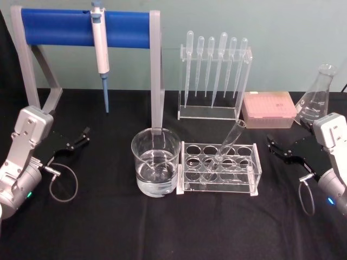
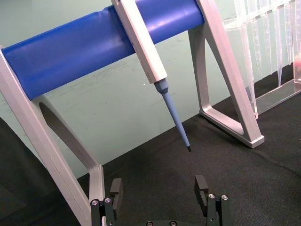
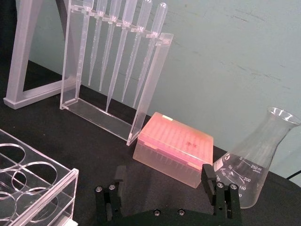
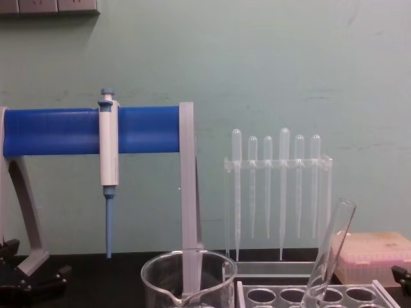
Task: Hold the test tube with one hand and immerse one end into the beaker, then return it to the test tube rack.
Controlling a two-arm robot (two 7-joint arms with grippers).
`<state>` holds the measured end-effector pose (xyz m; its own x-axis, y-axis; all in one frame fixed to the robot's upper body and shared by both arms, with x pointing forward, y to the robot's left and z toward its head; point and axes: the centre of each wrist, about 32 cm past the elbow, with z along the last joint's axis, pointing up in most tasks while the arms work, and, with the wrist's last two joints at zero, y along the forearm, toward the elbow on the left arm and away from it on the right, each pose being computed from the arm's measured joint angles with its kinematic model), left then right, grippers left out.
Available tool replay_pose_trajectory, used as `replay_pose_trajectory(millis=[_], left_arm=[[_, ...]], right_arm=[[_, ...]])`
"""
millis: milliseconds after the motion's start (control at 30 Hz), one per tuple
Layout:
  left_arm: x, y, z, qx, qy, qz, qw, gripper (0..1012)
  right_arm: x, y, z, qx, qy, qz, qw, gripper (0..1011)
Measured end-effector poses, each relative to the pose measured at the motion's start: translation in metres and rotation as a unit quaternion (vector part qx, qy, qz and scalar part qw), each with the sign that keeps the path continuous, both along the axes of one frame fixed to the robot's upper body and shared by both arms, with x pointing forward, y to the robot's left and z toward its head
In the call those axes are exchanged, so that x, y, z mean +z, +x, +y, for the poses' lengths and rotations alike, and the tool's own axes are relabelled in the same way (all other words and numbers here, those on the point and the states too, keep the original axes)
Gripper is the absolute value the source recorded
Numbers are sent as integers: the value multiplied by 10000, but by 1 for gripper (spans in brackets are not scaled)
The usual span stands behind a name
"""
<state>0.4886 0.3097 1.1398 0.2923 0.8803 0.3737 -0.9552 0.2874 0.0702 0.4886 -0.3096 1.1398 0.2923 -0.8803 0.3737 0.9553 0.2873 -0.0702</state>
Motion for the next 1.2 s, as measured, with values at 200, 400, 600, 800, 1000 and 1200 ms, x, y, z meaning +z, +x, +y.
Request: replay_pose_trajectory(millis=[200,400,600,800,1000,1200], left_arm=[[0,0,0,0,0,0,10000,1000],[0,0,0,0,0,0,10000,1000],[0,0,0,0,0,0,10000,1000],[0,0,0,0,0,0,10000,1000],[0,0,0,0,0,0,10000,1000],[0,0,0,0,0,0,10000,1000]], right_arm=[[0,0,0,0,0,0,10000,1003],[0,0,0,0,0,0,10000,1003],[0,0,0,0,0,0,10000,1003],[0,0,0,0,0,0,10000,1003],[0,0,0,0,0,0,10000,1003],[0,0,0,0,0,0,10000,1003]])
